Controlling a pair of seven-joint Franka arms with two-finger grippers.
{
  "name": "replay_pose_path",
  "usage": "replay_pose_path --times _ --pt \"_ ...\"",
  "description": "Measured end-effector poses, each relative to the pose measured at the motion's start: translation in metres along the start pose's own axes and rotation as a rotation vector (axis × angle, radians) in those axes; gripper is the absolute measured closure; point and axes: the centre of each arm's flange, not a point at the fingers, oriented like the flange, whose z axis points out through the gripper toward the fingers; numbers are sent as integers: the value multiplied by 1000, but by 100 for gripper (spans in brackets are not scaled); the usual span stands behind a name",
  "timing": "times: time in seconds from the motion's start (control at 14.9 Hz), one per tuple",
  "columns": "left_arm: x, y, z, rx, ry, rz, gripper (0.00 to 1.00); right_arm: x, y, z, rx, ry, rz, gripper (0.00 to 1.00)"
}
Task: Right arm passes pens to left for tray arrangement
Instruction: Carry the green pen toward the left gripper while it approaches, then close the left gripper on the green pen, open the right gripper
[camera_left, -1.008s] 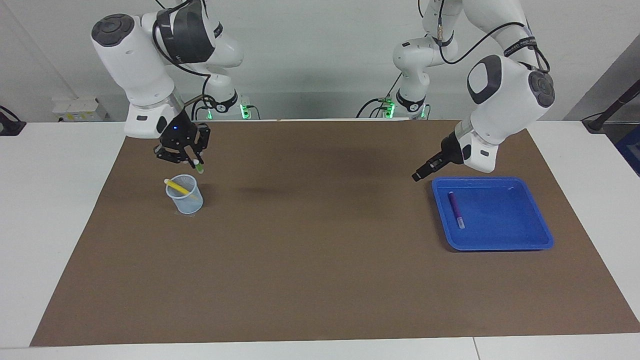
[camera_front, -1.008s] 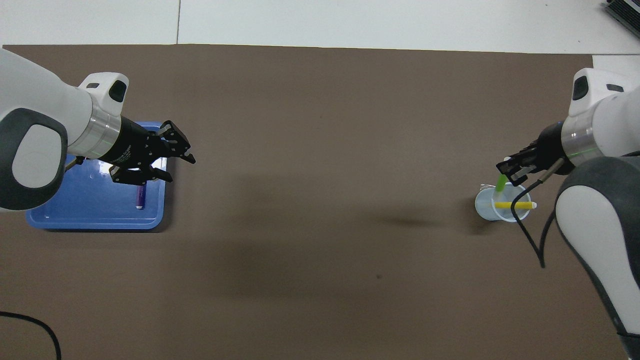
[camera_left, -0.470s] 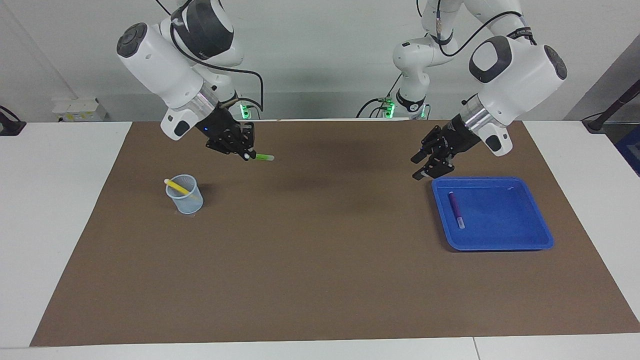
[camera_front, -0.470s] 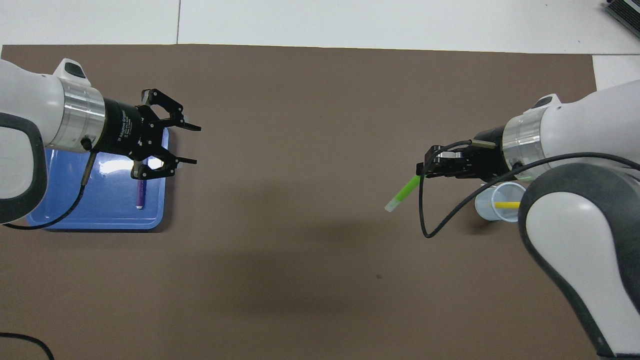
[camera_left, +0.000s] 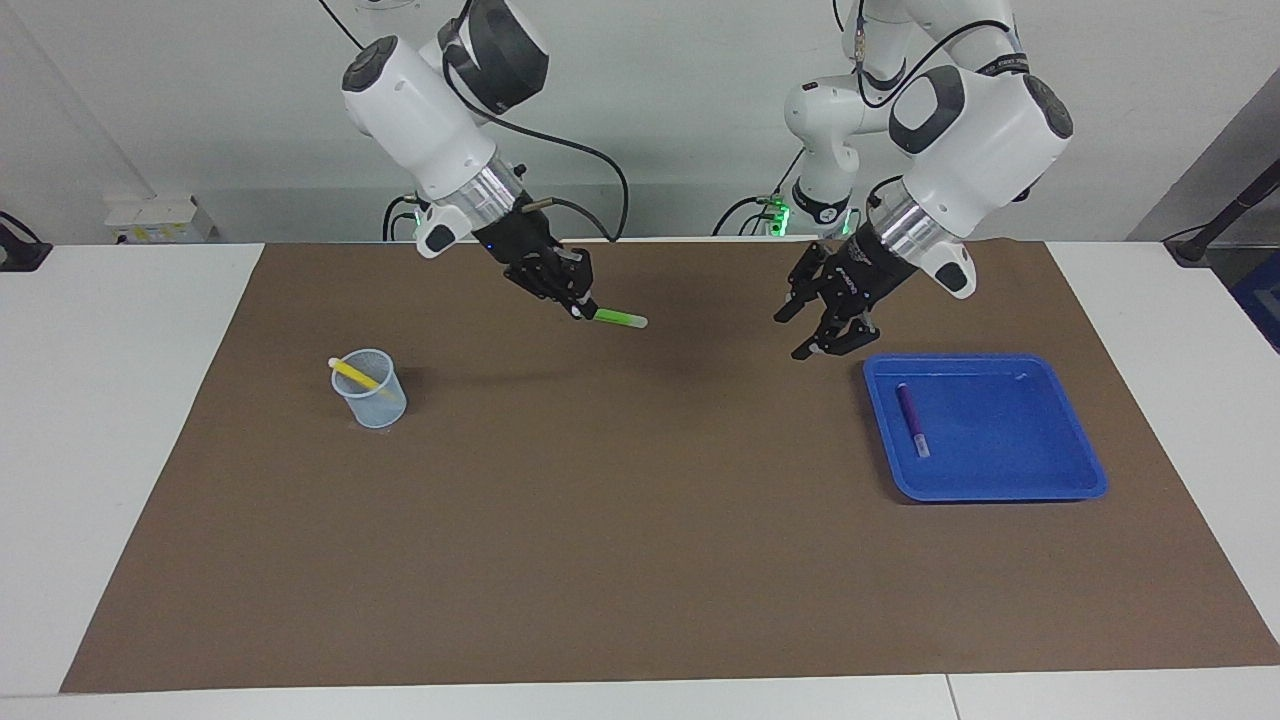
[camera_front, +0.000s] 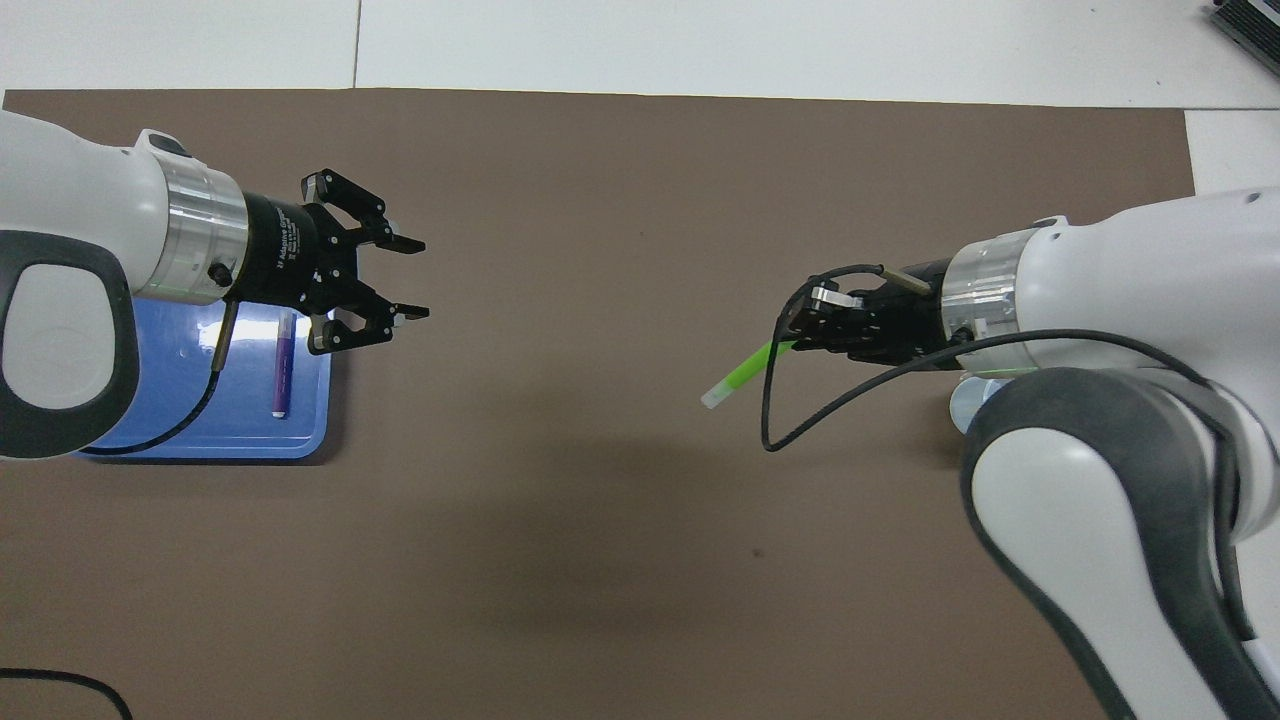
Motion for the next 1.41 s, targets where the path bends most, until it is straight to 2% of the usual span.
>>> replay_pose_path --times 0.07,0.27,0.4,0.47,0.6,0.74,1.01,1.41 --pt "-5 -9 3 5 7 1 32 -10 -5 6 31 27 45 81" --pt "-20 -34 8 -5 20 1 30 -40 -15 24 107 76 162 81" --pt "-33 -48 12 -13 18 -9 26 -55 -20 27 135 81 215 81" --pt "-41 -54 17 -19 14 -22 20 -61 -22 28 146 80 233 81" --pt "-54 -64 27 -29 5 -46 20 -70 -25 29 167 83 264 81" --pt "-63 -73 36 -37 -2 -56 17 -75 -25 31 166 79 274 81" --pt "-70 -82 44 -64 -14 -54 20 -73 -21 34 158 80 280 81" --pt "-61 -74 49 -175 -54 -67 18 -73 -20 35 156 80 281 81"
